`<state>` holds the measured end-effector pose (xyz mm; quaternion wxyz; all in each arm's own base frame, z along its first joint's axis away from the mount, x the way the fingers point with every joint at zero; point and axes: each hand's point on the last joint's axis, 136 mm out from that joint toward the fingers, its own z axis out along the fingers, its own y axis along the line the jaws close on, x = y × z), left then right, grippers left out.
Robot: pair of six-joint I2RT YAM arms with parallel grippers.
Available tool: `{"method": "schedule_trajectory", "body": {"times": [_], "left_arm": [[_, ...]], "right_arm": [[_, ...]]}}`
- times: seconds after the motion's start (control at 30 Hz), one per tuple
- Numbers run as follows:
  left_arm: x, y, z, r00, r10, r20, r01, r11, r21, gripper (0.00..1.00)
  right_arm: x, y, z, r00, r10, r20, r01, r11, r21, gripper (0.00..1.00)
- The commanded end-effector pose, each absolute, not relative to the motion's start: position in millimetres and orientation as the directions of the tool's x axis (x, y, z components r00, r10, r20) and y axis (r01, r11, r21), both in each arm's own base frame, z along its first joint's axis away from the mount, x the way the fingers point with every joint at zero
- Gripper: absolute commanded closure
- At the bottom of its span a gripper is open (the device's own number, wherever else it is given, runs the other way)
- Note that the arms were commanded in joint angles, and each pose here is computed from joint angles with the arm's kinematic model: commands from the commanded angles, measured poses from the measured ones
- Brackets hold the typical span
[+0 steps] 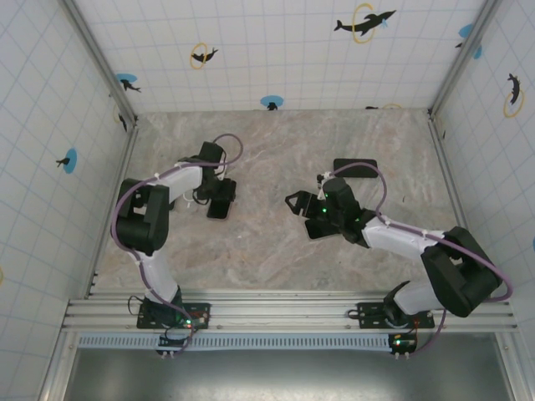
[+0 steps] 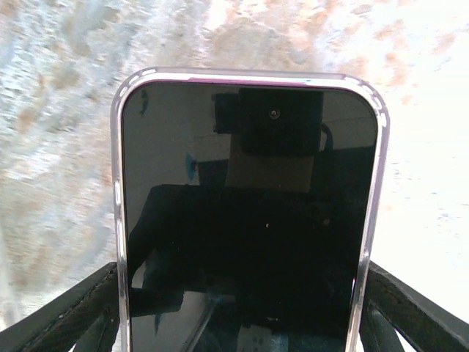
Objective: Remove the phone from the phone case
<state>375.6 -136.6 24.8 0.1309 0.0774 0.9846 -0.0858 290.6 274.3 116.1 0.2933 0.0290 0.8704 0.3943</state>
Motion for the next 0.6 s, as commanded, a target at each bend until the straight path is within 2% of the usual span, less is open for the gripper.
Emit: {"method": "schedule_trajectory", "body": {"times": [0.0, 0.27, 0.43, 0.57], "left_arm": [[387.3, -166.9, 71.1, -0.944, -0.017, -0.330, 0.100, 0.938, -0.333, 0.34], [392.5, -199.8, 123.0, -0.904, -0.236, -0.356, 0.004, 0.828, -0.560, 0.34], [385.1, -221.5, 142.1, -0.898, -0.269, -0.349, 0.002, 0.790, -0.613, 0.34], [376.1, -231.9, 147.4, -0.897, -0.291, -0.334, -0.008, 0.765, -0.644, 0.34]], "right_arm": [[287.2, 289.9, 122.2, -0.831, 0.293, -0.474, -0.208, 0.626, 0.751, 0.16], [277.6, 332.1, 134.2, -0.846, 0.252, -0.470, -0.287, 0.527, 0.800, 0.19], [279.6, 354.8, 146.3, -0.843, 0.225, -0.489, -0.342, 0.476, 0.810, 0.21], [288.5, 361.9, 149.1, -0.825, 0.220, -0.520, -0.367, 0.490, 0.790, 0.26]]}}
